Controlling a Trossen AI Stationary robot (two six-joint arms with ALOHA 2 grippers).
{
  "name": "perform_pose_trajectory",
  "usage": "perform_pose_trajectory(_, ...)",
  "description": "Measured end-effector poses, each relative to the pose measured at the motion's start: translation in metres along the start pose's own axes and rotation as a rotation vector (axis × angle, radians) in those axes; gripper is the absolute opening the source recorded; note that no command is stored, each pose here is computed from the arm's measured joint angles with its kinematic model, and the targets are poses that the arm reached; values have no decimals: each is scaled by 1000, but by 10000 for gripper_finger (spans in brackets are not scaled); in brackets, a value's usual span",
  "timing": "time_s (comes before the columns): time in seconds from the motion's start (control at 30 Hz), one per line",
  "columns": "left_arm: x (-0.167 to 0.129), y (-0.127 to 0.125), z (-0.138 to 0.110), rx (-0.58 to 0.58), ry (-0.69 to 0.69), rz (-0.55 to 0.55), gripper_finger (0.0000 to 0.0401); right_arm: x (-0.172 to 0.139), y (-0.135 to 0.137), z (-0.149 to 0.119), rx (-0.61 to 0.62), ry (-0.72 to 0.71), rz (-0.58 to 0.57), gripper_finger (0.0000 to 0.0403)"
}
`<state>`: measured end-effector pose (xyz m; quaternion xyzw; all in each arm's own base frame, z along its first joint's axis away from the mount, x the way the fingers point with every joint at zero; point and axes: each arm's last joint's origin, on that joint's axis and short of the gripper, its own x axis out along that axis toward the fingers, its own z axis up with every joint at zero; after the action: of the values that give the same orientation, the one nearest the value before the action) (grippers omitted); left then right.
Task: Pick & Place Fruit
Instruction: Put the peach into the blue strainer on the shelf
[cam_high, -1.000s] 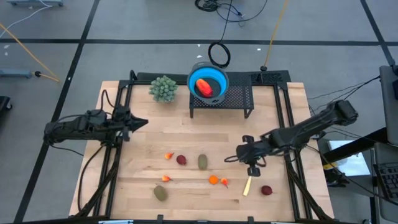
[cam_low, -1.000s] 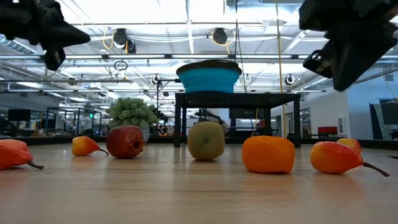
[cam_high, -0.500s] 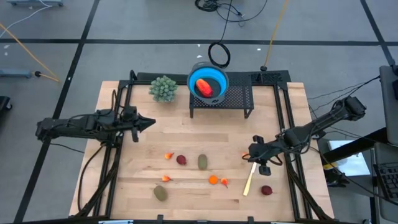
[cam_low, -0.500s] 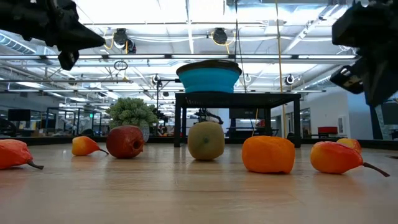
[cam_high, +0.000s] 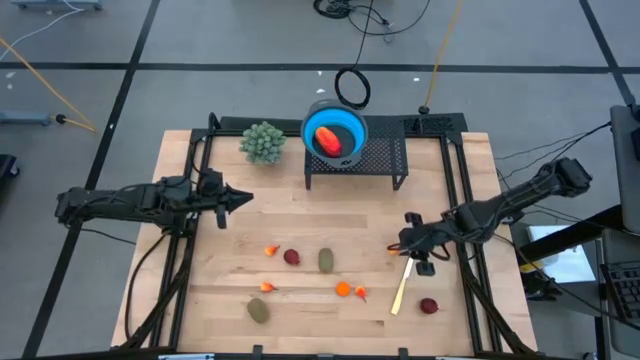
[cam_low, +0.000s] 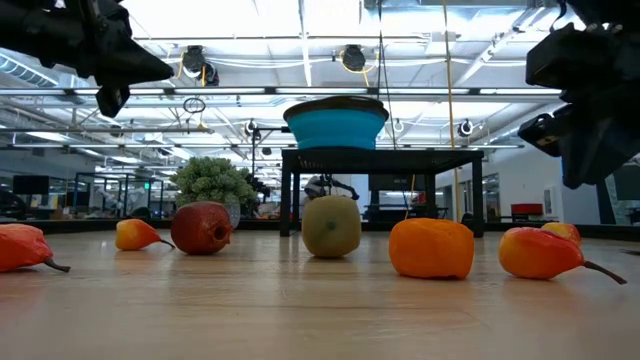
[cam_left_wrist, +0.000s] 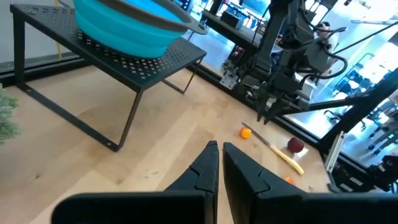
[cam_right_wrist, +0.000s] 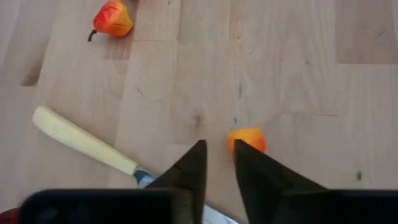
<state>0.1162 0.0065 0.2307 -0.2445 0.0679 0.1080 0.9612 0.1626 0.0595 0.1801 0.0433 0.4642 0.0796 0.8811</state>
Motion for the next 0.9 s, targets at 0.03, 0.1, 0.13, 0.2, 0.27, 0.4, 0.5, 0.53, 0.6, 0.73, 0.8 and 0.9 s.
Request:
perform_pose_trajectory(0.03,0,0,0,-7,-2,-1,21,0,-1,0,-8,0,-3,94)
perform_pose_trajectory(0.1,0,-1,1,-15,-14,-8,21,0,-2,0,-31,1,-7,126)
perform_pose_trajectory(0.13,0,-1,2,-16,-21,-12,21,0,-3,0,-42,4,-11,142)
perform_pose_trajectory(0.2,0,-1,3,-18,-26,-15,21,0,-5,0,-64,11,-20,174)
perform_pose_trajectory(0.27,0,-2,3,-19,-28,-16,21,0,-7,0,-78,14,-29,204)
perform_pose_trajectory(0.4,0,-2,3,-19,-29,-17,21,6,-13,-7,-80,21,-42,248)
perform_pose_trajectory(0.5,0,-2,3,-19,-29,-17,21,12,-16,-14,-76,28,-48,264)
perform_pose_trajectory(0.53,0,-2,3,-19,-29,-17,21,13,-17,-15,-75,19,-48,266)
perform_pose_trajectory(0.6,0,-2,3,-19,-29,-17,21,16,-18,-17,-74,1,-45,269)
perform_pose_trajectory(0.73,0,-2,3,-19,-29,-16,21,21,-18,-20,-84,-50,-36,267)
perform_pose_trajectory(0.8,0,-2,3,-19,-30,-15,21,23,-19,-22,-88,-63,-33,263)
perform_pose_trajectory(0.9,0,-1,3,-19,-37,-3,21,28,-20,-27,-89,-66,-33,258)
